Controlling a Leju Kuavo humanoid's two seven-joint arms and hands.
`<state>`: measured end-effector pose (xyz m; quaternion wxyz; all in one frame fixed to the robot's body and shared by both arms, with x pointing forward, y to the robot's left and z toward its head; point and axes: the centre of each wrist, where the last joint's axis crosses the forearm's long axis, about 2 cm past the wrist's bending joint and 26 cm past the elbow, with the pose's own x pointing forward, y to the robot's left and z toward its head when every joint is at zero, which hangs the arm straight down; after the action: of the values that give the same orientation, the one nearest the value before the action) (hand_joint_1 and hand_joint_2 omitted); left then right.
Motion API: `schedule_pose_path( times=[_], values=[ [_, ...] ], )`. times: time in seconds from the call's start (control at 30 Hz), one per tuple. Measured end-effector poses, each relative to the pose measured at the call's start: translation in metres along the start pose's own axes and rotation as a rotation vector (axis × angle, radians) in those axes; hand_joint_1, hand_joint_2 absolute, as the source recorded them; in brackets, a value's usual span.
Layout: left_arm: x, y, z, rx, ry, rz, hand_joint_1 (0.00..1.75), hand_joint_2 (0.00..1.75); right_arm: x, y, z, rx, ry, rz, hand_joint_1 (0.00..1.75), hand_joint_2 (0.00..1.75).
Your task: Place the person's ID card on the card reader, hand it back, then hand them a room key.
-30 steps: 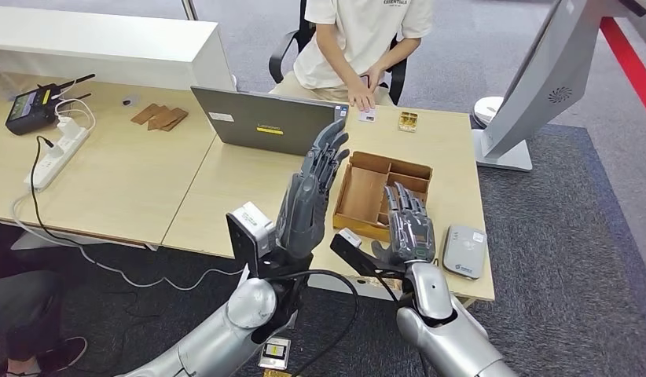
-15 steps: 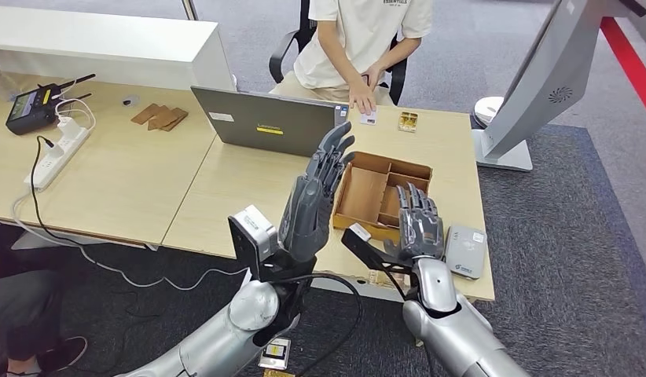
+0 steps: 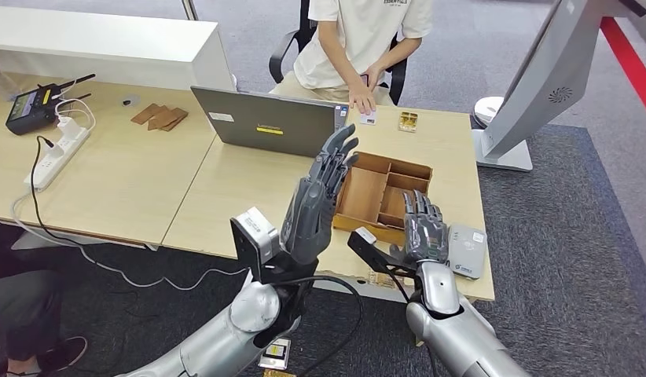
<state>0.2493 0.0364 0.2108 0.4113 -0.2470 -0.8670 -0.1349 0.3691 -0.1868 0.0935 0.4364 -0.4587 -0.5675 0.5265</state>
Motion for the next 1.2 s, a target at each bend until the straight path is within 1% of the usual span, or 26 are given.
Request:
schedule_pose_path(
  times=[0.4, 0.47, 0.5, 0.6, 0.63, 1.07, 1.2],
  values=[
    [0.0000, -0.0021, 0.0007, -0.012, -0.010, 0.008, 0.00, 0.00, -0.0027, 0.0033, 0.0005, 0.006, -0.002, 0.005, 0.00, 1.75],
    [0.0000, -0.0024, 0.0008, -0.013, -0.010, 0.009, 0.00, 0.00, -0.0027, 0.0038, 0.0006, 0.008, -0.002, 0.006, 0.03, 1.75],
    [0.0000, -0.0025, 0.0009, -0.014, -0.010, 0.009, 0.00, 0.00, -0.0026, 0.0039, 0.0006, 0.009, -0.002, 0.006, 0.42, 1.75],
    [0.0000, -0.0027, 0.0010, -0.017, -0.010, 0.010, 0.00, 0.00, -0.0016, 0.0043, 0.0006, 0.010, -0.005, 0.005, 1.70, 1.75],
    [0.0000, -0.0027, 0.0010, -0.017, -0.009, 0.010, 0.00, 0.00, -0.0013, 0.0043, 0.0005, 0.010, -0.007, 0.004, 1.75, 1.75],
    [-0.0003, -0.0029, 0.0008, -0.024, -0.006, 0.011, 0.00, 0.00, 0.0002, 0.0048, -0.0004, 0.024, -0.013, -0.011, 1.75, 1.75],
    [-0.0004, -0.0029, 0.0007, -0.025, -0.005, 0.010, 0.00, 0.00, 0.0001, 0.0052, -0.0003, 0.025, -0.011, -0.011, 1.64, 1.75]
  ],
)
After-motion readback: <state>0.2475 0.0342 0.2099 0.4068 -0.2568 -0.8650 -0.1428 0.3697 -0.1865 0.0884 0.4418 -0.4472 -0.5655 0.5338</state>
